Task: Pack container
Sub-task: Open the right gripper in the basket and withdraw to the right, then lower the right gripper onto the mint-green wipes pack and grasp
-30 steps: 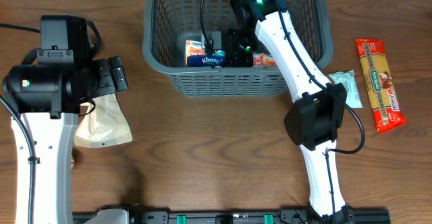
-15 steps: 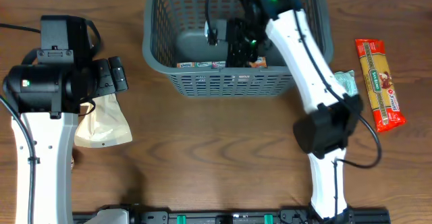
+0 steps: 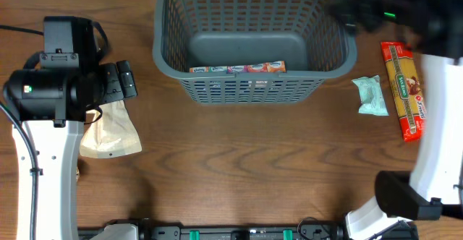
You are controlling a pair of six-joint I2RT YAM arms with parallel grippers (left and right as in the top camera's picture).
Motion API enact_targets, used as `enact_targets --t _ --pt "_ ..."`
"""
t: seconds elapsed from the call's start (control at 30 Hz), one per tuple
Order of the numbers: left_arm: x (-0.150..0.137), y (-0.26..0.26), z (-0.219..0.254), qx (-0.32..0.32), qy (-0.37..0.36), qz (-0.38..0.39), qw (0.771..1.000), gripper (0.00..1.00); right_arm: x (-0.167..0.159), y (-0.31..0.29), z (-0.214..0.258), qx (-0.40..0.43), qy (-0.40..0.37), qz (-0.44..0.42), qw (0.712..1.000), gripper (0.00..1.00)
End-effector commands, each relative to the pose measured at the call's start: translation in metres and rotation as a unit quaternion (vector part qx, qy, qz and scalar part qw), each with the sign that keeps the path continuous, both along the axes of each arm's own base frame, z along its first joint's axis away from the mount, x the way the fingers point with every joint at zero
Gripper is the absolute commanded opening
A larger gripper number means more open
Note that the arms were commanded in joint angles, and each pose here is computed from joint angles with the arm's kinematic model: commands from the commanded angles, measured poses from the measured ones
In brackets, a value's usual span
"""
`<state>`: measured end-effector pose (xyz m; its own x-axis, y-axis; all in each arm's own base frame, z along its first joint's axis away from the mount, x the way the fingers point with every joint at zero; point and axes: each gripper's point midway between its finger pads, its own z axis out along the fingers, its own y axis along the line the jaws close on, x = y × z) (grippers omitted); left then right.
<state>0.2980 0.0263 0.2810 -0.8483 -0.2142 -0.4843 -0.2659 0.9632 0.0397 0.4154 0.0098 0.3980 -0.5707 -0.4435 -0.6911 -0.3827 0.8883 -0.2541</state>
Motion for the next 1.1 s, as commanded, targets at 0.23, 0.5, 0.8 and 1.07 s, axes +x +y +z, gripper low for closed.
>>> enact_targets --t 0.23,0.5,0.8,1.07 --pt "0.000 0.002 0.000 0.004 0.001 -0.001 1.000 1.00 -0.060 -0.124 -0.078 0.083 0.196 -0.227 0.950 0.95" --pt "0.000 0.002 0.000 0.004 0.000 -0.001 1.000 1.00 -0.083 -0.112 -0.147 0.110 0.323 -0.219 0.914 0.97" --pt "0.004 0.002 0.002 0.004 -0.010 -0.001 1.000 1.00 -0.161 -0.078 -0.191 0.145 0.404 -0.252 0.867 0.99" --pt "0.013 0.002 0.007 0.012 -0.029 -0.015 0.999 1.00 -0.210 -0.057 -0.178 0.132 0.323 -0.237 0.907 0.99"
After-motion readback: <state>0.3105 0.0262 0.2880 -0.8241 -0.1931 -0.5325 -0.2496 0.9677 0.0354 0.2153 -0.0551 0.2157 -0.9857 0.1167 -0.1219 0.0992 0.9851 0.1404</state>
